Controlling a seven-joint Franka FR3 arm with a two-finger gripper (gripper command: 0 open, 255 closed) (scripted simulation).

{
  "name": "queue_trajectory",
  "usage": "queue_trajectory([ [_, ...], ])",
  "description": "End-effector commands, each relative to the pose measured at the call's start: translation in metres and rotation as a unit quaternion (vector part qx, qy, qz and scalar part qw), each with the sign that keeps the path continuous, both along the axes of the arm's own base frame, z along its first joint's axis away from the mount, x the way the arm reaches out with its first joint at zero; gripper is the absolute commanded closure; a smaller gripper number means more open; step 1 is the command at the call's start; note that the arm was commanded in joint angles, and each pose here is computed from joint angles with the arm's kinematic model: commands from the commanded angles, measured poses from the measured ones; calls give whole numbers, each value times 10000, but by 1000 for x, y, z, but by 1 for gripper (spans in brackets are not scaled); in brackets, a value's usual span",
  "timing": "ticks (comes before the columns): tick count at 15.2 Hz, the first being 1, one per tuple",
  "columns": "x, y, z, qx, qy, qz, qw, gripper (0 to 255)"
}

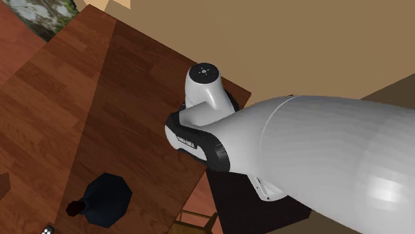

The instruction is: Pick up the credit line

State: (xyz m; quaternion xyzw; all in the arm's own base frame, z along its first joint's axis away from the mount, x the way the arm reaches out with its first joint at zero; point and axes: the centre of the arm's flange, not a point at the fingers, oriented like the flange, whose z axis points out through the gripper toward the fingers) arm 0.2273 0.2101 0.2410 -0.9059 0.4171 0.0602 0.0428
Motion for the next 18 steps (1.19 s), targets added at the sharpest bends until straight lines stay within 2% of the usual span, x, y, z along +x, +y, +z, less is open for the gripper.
queue_trajectory([
  [1, 0, 0, -11, 3, -3, -13, 10000, 0],
  [6, 0, 0, -25, 3, -3, -13, 10000, 0],
  [7, 0, 0, -25, 3, -3, -13, 10000, 255],
  [16, 0, 0, -25, 3, -3, -13, 10000, 255],
  [18, 0, 0, -14, 3, -3, -13, 10000, 255],
])
